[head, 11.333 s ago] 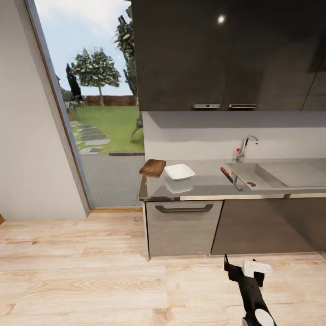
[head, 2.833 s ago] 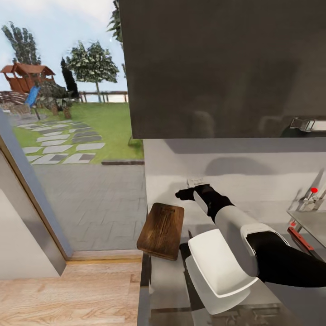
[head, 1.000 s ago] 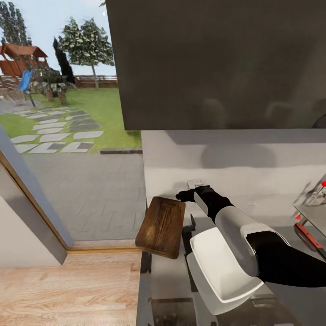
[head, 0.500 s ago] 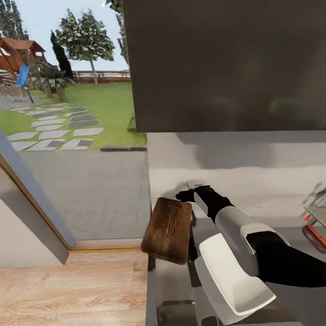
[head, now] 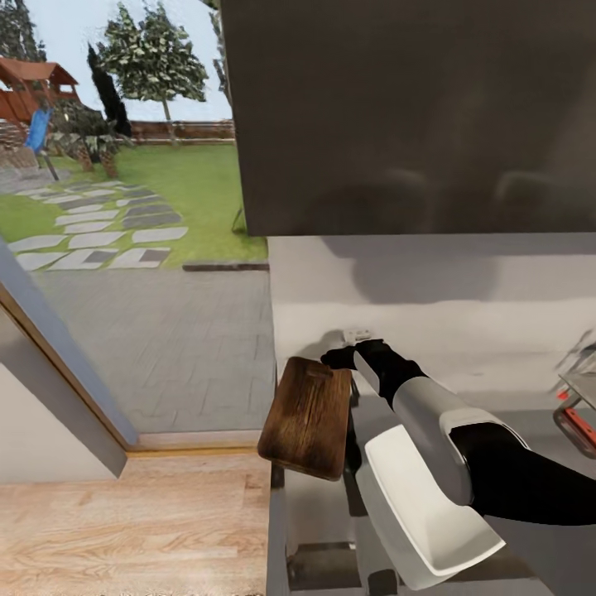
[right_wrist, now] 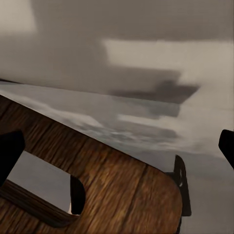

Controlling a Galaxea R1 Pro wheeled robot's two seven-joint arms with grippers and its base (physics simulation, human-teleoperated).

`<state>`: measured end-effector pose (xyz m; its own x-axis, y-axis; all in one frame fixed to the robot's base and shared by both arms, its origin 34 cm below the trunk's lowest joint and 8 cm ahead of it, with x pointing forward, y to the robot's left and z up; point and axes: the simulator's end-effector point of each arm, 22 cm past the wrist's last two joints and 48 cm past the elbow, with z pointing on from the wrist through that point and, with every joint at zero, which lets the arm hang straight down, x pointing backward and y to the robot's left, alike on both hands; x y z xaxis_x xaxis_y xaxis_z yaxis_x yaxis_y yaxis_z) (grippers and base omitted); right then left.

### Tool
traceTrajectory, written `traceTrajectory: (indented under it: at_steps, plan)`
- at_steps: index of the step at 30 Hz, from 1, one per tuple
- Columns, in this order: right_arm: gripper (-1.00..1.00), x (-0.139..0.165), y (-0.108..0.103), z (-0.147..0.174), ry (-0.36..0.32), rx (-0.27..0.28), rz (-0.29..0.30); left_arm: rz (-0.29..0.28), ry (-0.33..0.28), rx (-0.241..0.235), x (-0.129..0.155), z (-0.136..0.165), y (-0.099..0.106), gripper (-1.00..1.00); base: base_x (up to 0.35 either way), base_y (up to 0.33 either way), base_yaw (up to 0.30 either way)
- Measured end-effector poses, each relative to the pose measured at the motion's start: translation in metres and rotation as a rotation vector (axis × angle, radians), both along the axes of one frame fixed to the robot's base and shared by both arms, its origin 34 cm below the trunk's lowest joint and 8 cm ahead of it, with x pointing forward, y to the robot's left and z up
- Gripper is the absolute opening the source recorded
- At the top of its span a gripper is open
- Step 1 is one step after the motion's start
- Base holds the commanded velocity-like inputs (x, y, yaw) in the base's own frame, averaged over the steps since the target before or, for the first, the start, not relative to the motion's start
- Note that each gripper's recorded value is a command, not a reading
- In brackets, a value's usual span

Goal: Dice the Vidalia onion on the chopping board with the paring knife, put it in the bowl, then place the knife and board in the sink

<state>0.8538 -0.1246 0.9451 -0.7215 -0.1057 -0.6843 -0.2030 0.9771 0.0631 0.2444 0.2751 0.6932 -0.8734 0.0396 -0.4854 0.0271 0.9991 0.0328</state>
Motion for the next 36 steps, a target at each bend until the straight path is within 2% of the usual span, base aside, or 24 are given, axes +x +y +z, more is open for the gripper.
traceTrajectory:
  at_steps: [11,36]
  plan:
    - [1.00,-0.003,0.010,-0.012,0.019,0.007,0.011,0.000,0.017,0.000,-0.005,-0.002,0.000,1.00,0.000,0.000,0.000]
    - [1.00,-0.006,0.010,-0.041,0.058,0.006,0.012,-0.003,0.058,-0.002,-0.017,-0.007,-0.001,1.00,0.000,0.000,0.000]
